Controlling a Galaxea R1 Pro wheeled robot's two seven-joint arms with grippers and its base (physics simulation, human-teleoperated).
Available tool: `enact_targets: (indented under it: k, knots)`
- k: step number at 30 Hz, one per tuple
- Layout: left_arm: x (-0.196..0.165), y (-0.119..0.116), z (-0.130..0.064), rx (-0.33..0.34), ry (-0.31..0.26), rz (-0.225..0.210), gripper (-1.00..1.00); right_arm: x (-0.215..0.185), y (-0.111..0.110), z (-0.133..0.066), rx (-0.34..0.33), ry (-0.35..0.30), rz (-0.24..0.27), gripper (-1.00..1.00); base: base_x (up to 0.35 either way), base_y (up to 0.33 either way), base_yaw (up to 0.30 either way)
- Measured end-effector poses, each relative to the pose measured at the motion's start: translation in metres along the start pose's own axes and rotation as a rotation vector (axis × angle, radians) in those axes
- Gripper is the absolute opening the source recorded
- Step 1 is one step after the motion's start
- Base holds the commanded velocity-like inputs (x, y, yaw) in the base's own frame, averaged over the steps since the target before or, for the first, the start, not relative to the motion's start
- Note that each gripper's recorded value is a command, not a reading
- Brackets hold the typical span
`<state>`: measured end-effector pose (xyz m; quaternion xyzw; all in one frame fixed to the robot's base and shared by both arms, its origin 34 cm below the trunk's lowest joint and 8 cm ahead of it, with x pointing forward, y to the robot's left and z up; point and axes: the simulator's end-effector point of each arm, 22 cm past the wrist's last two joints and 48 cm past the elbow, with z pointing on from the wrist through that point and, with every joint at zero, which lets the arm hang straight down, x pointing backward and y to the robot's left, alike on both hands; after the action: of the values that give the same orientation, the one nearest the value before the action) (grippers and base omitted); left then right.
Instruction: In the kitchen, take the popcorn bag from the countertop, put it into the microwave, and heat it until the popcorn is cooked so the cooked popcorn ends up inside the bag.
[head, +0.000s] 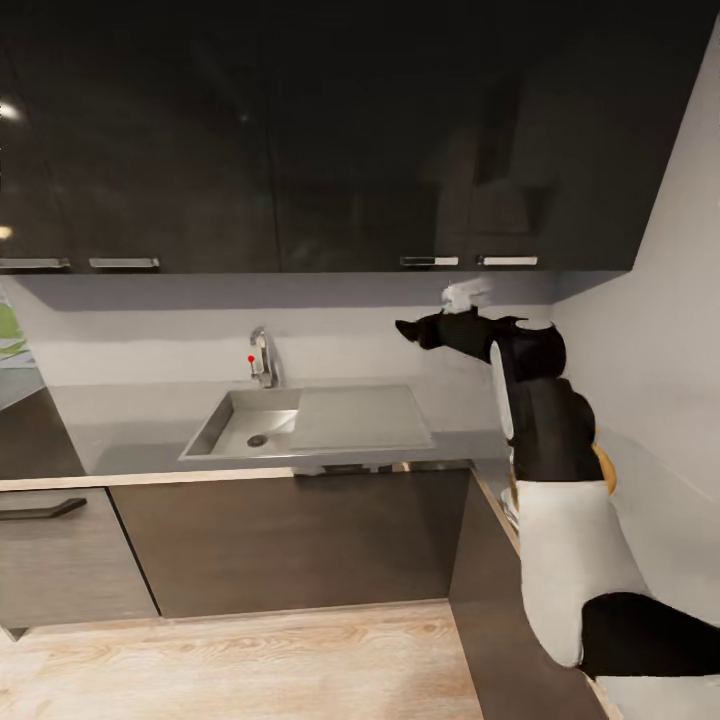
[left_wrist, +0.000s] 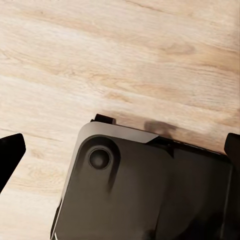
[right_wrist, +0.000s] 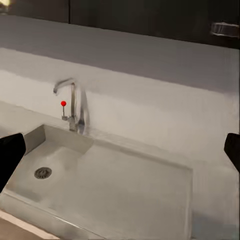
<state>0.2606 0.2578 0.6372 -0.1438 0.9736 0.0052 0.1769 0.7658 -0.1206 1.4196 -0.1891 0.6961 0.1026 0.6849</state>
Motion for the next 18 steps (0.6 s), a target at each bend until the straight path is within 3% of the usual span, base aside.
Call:
enact_targets:
  k: [3,5,6,7,11,13,14,16,18]
  knots:
    - [0.0,0.0,0.0,0.001,0.0,0.001,1.0,-0.035,-0.046,0.039,0.125,0.1,-0.003,1.0,0.0,0.0,0.0]
    - [0.0,0.0,0.0,0.0,0.0,-0.001,1.0,-0.038,-0.082,0.053,0.193,0.222,0.007,1.0,0.0,0.0,0.0]
    - [-0.001,0.001,0.0,-0.001,-0.001,-0.003,1.0,-0.034,-0.125,0.046,0.261,0.323,0.027,1.0,0.0,0.0,0.0]
    - [-0.001,0.001,0.0,-0.001,-0.002,-0.003,1.0,-0.029,-0.159,0.03,0.317,0.383,0.051,1.0,0.0,0.0,0.0]
    - [-0.002,0.002,0.0,-0.004,-0.002,-0.006,1.0,-0.002,-0.244,-0.022,0.455,0.501,0.126,1.0,0.0,0.0,0.0]
    - [-0.002,0.004,0.0,-0.006,-0.003,-0.01,1.0,0.021,-0.31,-0.068,0.556,0.541,0.167,1.0,0.0,0.0,0.0]
    - [-0.002,0.004,0.0,-0.006,-0.003,-0.01,1.0,0.032,-0.323,-0.079,0.575,0.563,0.182,1.0,0.0,0.0,0.0]
    - [-0.002,0.003,0.0,-0.006,-0.002,-0.01,1.0,0.073,-0.354,-0.109,0.625,0.665,0.189,1.0,0.0,0.0,0.0]
    - [-0.002,0.004,0.0,-0.007,-0.002,-0.011,1.0,0.102,-0.355,-0.118,0.601,0.761,0.155,1.0,0.0,0.0,0.0]
